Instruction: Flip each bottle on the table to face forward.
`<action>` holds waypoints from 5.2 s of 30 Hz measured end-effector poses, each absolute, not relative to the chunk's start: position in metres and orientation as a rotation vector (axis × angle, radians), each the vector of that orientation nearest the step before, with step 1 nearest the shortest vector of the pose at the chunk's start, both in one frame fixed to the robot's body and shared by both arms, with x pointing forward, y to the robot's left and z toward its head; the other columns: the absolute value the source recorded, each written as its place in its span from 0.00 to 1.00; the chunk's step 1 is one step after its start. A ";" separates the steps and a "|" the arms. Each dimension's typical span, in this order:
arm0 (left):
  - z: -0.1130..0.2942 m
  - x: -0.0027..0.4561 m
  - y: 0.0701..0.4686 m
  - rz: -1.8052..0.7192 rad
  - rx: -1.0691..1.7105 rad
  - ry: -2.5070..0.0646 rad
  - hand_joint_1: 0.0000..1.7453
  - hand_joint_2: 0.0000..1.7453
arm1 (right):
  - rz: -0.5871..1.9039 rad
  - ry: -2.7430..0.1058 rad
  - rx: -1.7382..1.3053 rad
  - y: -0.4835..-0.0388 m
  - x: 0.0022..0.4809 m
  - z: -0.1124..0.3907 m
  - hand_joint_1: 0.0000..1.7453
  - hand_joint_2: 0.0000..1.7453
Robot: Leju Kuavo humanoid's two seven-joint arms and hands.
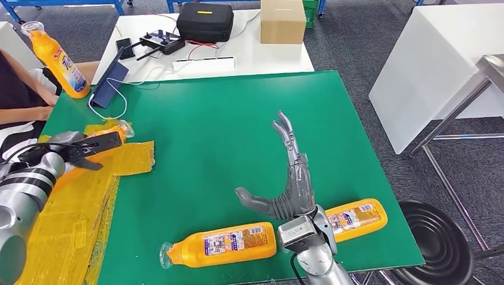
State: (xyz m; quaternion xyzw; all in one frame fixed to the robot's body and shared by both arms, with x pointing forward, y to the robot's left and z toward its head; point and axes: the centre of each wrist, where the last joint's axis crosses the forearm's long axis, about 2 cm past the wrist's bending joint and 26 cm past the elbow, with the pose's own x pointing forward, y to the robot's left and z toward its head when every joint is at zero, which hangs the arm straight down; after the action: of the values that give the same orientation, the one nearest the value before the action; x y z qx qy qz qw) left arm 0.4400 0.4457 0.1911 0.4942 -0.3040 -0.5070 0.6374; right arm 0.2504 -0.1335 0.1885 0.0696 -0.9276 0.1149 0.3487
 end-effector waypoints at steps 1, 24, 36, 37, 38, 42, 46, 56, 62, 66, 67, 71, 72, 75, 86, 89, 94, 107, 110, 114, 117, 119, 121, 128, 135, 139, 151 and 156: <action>0.188 0.438 0.447 -1.164 1.104 -0.707 1.00 1.00 | 0.298 -2.404 0.183 -0.134 0.251 0.189 0.00 1.00; 0.126 0.395 0.454 -1.144 0.945 -0.842 0.00 1.00 | 0.325 -2.365 0.195 -0.138 0.259 0.185 0.00 1.00; 0.124 0.392 0.446 -0.911 0.844 -1.101 0.00 1.00 | 0.338 -2.331 0.195 -0.137 0.261 0.180 0.00 1.00; 0.125 0.392 0.446 -0.907 0.838 -1.108 0.00 1.00 | 0.338 -2.330 0.195 -0.137 0.261 0.180 0.00 1.00; 0.125 0.392 0.446 -0.906 0.837 -1.110 0.00 1.00 | 0.338 -2.330 0.195 -0.137 0.261 0.180 0.00 1.00; 0.132 0.387 0.448 -0.742 0.626 -1.331 0.00 1.00 | 0.338 -2.307 0.196 -0.138 0.262 0.175 0.00 1.00; 0.136 0.375 0.455 -0.647 0.490 -1.469 0.00 1.00 | 0.354 -2.287 0.202 -0.139 0.264 0.170 0.00 1.00; 0.142 0.353 0.457 -0.575 0.403 -1.651 0.00 1.00 | 0.588 -2.215 0.138 -0.142 0.272 0.160 0.00 1.00; 0.144 0.343 0.425 -0.464 0.288 -1.850 0.00 1.00 | 1.039 -2.141 0.033 -0.152 0.267 0.144 0.00 1.00; 0.143 0.342 0.394 -0.423 0.257 -1.910 0.00 1.00 | 1.252 -2.062 0.063 -0.171 0.260 0.128 0.00 1.00; 0.143 0.342 0.388 -0.417 0.250 -1.919 0.00 1.00 | 1.283 -2.049 0.068 -0.175 0.258 0.125 0.00 1.00; 0.144 0.344 0.374 -0.402 0.231 -1.942 0.00 1.00 | 1.354 -2.011 0.088 -0.187 0.255 0.120 0.00 1.00; 0.144 0.344 0.371 -0.399 0.228 -1.945 0.00 1.00 | 1.366 -2.004 0.103 -0.189 0.254 0.119 0.00 1.00; 0.144 0.346 0.363 -0.376 0.214 -1.956 0.00 1.00 | 1.395 -1.992 0.170 -0.198 0.251 0.120 0.00 1.00; 0.143 0.355 0.345 -0.319 0.176 -1.964 0.00 1.00 | 1.455 -1.950 0.218 -0.222 0.237 0.116 0.00 1.00; 0.142 0.356 0.343 -0.315 0.172 -1.963 0.00 1.00 | 1.461 -1.943 0.220 -0.225 0.236 0.116 0.00 1.00; 0.141 0.357 0.340 -0.305 0.159 -1.962 0.00 1.00 | 1.467 -1.917 0.243 -0.225 0.236 0.116 0.00 1.00; 0.139 0.360 0.330 -0.278 0.128 -1.961 0.00 1.00 | 1.563 -1.850 0.104 -0.215 0.260 0.122 0.00 1.00; 0.139 0.360 0.328 -0.267 0.105 -1.966 0.00 1.00 | 1.597 -1.844 0.057 -0.199 0.273 0.127 0.00 1.00; 0.137 0.360 0.323 -0.256 0.038 -1.977 0.00 1.00 | 1.639 -1.833 0.020 -0.173 0.288 0.133 0.00 1.00; 0.136 0.359 0.321 -0.250 0.014 -1.978 0.00 1.00 | 1.664 -1.823 0.029 -0.157 0.292 0.134 0.00 1.00; 0.135 0.359 0.321 -0.244 0.007 -1.979 0.00 1.00 | 1.672 -1.812 0.055 -0.148 0.293 0.132 0.00 1.00; 0.136 0.359 0.321 -0.239 0.002 -1.980 0.00 1.00 | 1.670 -1.794 0.116 -0.141 0.292 0.130 0.00 1.00; 0.139 0.368 0.317 -0.240 -0.016 -1.987 0.00 1.00 | 1.633 -1.754 0.372 -0.128 0.289 0.127 0.00 1.00; 0.139 0.371 0.315 -0.238 -0.021 -1.982 0.00 1.00 | 1.649 -1.741 0.390 -0.126 0.289 0.125 0.00 1.00; 0.139 0.373 0.314 -0.236 -0.027 -1.980 0.00 1.00 | 1.616 -1.725 0.484 -0.125 0.288 0.124 0.00 1.00; 0.141 0.380 0.311 -0.217 -0.041 -1.978 0.00 1.00 | 1.574 -1.703 0.588 -0.131 0.285 0.123 0.00 1.00; 0.143 0.383 0.311 -0.216 -0.048 -1.979 0.00 1.00 | 1.591 -1.666 0.606 -0.137 0.285 0.120 0.00 1.00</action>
State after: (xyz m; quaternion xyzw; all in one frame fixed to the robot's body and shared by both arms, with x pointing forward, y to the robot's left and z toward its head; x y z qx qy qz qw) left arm 0.3833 0.3108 0.1428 -0.0202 -0.8339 -0.0912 0.5439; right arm 0.2846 -0.1372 0.1199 0.2364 -0.6496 0.6202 0.3708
